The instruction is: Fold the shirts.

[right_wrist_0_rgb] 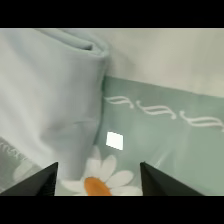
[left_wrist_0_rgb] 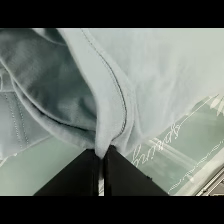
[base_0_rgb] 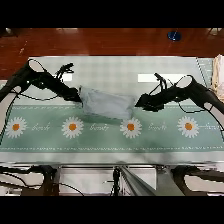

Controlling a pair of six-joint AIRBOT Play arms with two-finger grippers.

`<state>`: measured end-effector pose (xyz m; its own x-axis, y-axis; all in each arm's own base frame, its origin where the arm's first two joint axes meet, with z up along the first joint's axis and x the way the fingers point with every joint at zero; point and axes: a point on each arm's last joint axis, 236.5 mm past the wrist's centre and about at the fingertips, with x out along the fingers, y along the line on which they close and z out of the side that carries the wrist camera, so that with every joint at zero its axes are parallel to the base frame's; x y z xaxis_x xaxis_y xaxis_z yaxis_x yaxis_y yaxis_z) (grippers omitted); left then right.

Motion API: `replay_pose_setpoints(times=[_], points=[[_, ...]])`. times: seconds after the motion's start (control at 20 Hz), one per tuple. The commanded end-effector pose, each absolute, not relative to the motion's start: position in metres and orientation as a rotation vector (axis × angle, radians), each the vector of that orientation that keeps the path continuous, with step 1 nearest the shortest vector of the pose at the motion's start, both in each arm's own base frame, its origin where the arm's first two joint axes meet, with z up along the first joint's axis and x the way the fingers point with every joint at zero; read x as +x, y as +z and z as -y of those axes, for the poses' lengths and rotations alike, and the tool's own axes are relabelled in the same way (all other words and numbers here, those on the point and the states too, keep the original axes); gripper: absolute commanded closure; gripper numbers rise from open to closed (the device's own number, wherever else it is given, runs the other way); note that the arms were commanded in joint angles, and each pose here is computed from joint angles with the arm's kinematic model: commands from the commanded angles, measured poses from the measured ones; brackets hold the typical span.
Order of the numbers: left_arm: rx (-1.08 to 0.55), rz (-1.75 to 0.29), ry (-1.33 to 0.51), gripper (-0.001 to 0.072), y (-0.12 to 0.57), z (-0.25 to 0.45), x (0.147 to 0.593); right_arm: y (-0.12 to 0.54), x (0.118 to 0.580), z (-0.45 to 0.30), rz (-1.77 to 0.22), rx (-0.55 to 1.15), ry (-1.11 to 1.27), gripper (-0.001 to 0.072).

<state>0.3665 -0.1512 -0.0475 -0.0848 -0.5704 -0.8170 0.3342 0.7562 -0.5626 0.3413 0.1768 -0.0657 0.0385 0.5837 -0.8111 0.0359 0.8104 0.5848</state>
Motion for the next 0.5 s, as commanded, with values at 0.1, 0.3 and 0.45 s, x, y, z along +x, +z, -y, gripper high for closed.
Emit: replay_pose_setpoints(times=[0.1, 0.3, 0.45], points=[[-0.203, -1.476, -0.76, 0.0676, -0.048, 0.151, 0.367, -0.1, 0.349, -0.209, -1.501, 0.591, 0.459, 0.0137], [-0.202, -1.476, -0.76, 0.0676, -0.048, 0.151, 0.367, -0.1, 0.359, -0.256, -1.436, 0.697, 0.53, 0.0137], [-0.202, -1.476, -0.76, 0.0676, -0.048, 0.151, 0.367, -0.099, 0.365, -0.267, -1.397, 0.705, 0.519, 0.0248]])
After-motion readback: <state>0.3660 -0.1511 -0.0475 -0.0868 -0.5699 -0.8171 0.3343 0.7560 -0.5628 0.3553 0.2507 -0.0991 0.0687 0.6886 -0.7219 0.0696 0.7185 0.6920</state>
